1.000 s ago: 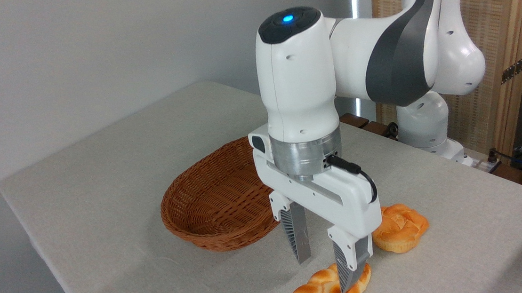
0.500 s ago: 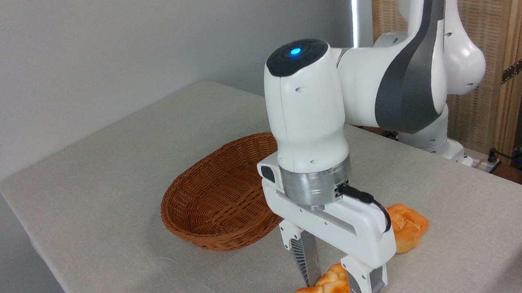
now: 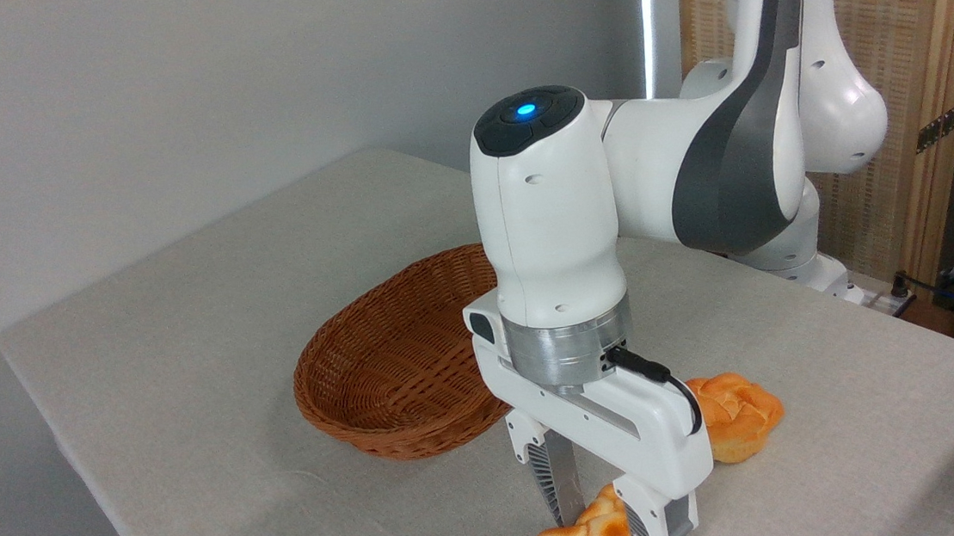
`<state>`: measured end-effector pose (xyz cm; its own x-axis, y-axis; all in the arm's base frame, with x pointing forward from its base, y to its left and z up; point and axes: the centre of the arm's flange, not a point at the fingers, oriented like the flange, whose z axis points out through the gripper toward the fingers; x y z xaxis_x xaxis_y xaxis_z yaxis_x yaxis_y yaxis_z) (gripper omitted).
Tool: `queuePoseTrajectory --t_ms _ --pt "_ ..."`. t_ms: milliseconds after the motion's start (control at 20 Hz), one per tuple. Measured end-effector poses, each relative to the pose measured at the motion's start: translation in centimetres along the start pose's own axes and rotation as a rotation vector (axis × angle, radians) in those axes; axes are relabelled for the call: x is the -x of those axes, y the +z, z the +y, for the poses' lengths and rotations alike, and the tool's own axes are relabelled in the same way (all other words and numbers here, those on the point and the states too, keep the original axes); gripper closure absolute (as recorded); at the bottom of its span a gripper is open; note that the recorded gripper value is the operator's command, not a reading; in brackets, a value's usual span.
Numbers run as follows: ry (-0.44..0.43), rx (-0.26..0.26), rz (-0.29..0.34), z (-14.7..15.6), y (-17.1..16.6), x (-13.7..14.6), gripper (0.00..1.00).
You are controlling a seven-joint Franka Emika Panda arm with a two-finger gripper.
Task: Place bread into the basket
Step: 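Lower the gripper onto the braided roll and close on it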
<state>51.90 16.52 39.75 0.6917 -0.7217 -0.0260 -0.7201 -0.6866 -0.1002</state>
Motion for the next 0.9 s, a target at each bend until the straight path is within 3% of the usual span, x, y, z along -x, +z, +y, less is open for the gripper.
queuePoseTrajectory --t_ms 150,300,900 --pt "0.009 0.002 0.000 0.2 0.0 -0.5 0.66" --pt "0.012 0.002 -0.001 0.3 0.0 -0.6 0.73" --pt "0.023 0.004 -0.001 0.6 0.1 -1.1 0.73"
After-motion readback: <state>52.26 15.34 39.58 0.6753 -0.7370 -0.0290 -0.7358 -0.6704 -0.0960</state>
